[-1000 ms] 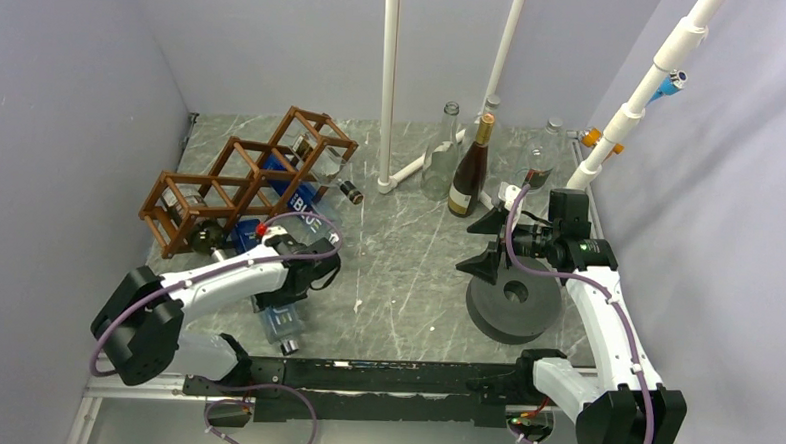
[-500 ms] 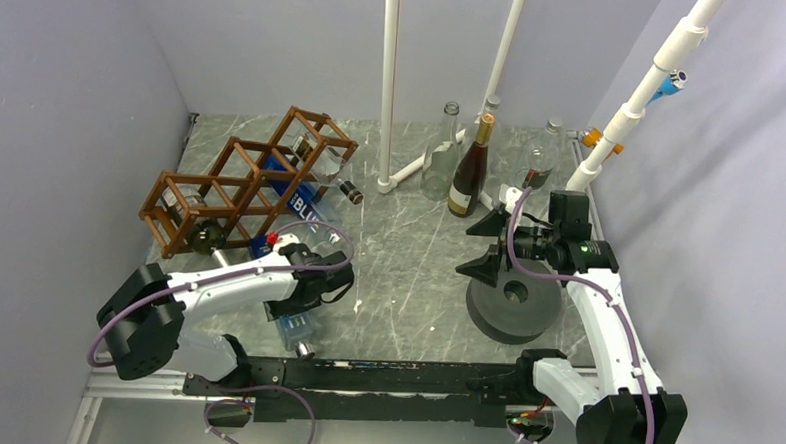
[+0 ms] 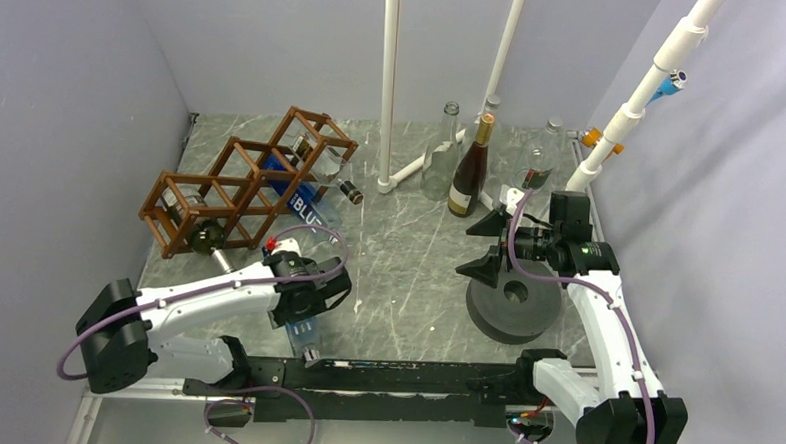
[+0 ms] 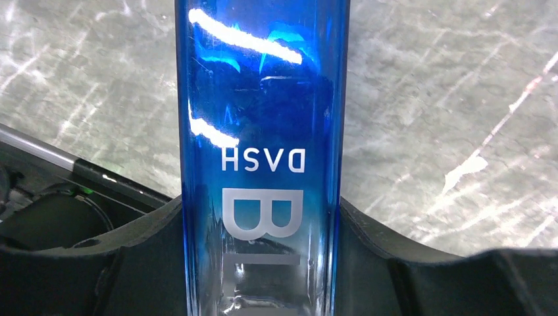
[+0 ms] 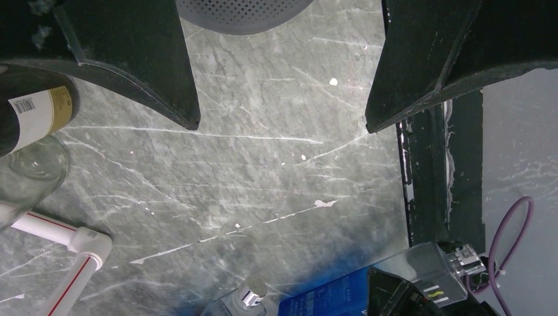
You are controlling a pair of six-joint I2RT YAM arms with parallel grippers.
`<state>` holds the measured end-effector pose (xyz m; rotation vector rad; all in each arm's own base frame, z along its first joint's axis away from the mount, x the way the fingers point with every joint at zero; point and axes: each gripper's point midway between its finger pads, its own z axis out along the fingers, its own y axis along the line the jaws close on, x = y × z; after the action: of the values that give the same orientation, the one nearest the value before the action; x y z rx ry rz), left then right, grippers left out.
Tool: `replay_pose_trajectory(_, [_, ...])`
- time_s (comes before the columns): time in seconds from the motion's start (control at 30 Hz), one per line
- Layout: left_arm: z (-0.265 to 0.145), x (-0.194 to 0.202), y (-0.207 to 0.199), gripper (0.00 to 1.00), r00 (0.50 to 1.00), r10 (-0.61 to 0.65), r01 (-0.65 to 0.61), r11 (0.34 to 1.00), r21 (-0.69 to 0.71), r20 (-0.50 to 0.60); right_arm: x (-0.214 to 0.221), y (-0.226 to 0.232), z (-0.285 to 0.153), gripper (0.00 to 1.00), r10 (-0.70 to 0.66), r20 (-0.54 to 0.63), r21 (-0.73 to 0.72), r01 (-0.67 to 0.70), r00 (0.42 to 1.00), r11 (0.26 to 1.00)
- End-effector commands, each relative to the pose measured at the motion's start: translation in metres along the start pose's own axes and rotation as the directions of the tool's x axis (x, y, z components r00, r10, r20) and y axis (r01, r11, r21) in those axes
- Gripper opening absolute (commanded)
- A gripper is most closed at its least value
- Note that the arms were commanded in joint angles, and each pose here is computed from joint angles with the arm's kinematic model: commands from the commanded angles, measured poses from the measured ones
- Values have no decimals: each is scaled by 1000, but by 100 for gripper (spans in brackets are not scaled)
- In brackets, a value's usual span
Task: Take the wine bottle off the wine rack
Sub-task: Place the wine bottle at the center of the board.
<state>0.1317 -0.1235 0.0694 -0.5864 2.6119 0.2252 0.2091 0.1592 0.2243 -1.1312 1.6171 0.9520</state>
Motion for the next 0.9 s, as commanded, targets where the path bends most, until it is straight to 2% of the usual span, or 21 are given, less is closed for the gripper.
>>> replay_pose_trajectory(0.0, [-15, -5, -11, 0, 999, -46, 45, 993, 109, 2, -12, 6, -1, 100, -56, 38, -24, 56, 998, 998])
replay_pose_trajectory(0.47, [-49, 12, -29, 0, 990, 73, -29, 944, 330, -123, -12, 7, -1, 100, -59, 41, -25, 60, 997, 998])
replay_pose_trajectory(0.87, [-83, 28, -31, 0, 954, 201, -82, 888, 452, -222, -12, 7, -1, 100, -60, 43, -26, 61, 997, 998])
